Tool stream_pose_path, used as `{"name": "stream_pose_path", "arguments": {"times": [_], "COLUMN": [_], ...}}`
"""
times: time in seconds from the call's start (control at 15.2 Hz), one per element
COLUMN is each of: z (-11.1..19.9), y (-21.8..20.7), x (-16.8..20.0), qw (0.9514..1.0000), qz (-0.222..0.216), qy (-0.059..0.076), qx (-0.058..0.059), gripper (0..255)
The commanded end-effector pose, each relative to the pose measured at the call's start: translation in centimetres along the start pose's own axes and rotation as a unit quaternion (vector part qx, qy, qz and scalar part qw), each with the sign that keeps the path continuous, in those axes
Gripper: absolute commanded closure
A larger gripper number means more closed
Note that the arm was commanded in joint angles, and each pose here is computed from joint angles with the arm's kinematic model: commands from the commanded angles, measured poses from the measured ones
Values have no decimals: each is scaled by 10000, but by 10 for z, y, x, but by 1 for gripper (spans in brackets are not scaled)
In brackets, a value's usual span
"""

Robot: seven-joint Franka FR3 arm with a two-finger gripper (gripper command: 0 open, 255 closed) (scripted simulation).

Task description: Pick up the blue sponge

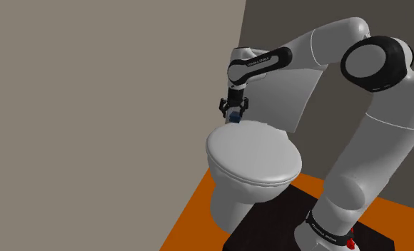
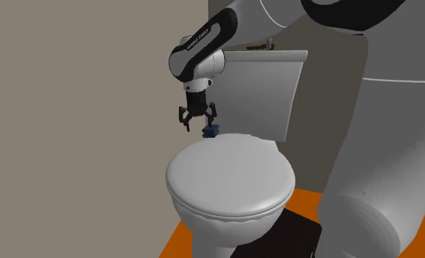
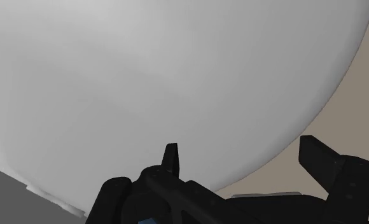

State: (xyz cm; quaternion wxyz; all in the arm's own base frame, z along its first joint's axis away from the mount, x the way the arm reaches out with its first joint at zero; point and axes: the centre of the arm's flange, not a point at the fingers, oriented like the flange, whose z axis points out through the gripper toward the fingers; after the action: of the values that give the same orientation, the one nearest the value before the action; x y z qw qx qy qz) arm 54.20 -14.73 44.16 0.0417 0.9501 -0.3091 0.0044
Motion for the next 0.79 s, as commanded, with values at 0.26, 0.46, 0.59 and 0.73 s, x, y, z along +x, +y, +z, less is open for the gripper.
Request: {"name": "stream_pose_path", "arguments": {"times": [0.26,0.46,0.59,0.73], "z": [31,46,55,62], "y": [28,49,65,67], "x": [68,98,117,120], "qw": [9955,9900,9851,9842], "qz": [944,1409,1717,1763], "qy": [6,7,8,8], "qx": [-75,-110,-134,-138], "gripper": [0,0,0,0]}}
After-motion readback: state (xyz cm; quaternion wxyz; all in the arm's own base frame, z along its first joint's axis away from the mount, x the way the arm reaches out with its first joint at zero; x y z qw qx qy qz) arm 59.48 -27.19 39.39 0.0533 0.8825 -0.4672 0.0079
